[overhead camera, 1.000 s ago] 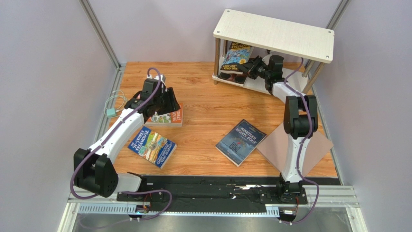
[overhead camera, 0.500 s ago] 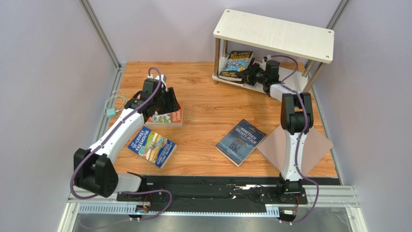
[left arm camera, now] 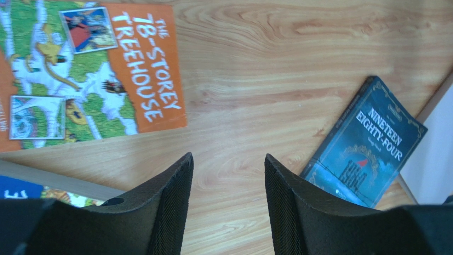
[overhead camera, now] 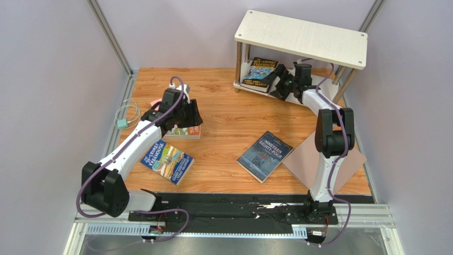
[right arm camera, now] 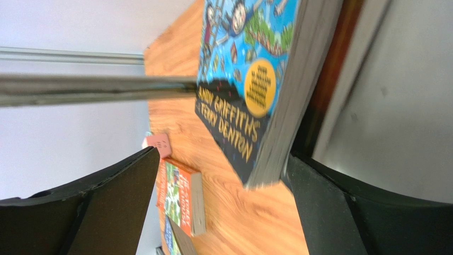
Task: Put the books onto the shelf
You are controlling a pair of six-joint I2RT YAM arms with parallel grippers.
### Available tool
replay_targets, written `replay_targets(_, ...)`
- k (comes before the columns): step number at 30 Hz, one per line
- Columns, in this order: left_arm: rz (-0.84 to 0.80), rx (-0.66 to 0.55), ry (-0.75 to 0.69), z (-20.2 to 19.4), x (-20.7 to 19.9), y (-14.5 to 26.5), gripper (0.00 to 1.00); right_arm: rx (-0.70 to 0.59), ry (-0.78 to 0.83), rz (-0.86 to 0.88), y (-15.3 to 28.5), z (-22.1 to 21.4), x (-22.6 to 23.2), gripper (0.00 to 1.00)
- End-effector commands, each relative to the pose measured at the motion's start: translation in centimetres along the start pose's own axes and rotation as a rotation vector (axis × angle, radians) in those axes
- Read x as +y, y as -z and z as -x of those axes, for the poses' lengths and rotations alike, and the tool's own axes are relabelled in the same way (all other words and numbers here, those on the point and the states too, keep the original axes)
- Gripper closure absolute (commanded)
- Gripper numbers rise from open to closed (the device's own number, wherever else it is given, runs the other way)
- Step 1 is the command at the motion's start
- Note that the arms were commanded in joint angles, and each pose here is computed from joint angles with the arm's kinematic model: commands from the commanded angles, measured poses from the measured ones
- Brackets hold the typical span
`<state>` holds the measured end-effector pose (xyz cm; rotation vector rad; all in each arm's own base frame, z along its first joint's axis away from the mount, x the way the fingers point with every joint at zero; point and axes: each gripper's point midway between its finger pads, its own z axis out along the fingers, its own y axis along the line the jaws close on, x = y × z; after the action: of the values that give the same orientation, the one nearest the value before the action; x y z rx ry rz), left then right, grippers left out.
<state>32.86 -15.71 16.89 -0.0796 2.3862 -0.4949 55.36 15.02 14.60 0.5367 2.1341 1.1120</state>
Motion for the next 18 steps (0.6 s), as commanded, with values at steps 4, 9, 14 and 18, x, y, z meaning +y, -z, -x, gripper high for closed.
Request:
replay_targets(4,-0.041,0.062,-0.153,-1.8,-4.9,-2.5,0.50,0.094,0.065,-0.267,8.4,-6.6,-3.4,0.00)
replay_targets(9,-0.061,0.178,-0.192,-4.4,-7.5,-6.8,0.98,0.124,0.064,-0.328,13.8,-11.1,-4.7,0.00)
replay_targets(14,-0.052,0.323,-0.253,-8.0,-9.6,-11.7,1.00,0.156,0.005,-0.338,18.4,-16.4,-6.2,0.00)
replay_targets(18,-0.065,0.401,-0.286,-10.7,-10.9,-13.8,1.00,0.185,-0.014,-0.376,21.2,-19.7,-7.7,0.00)
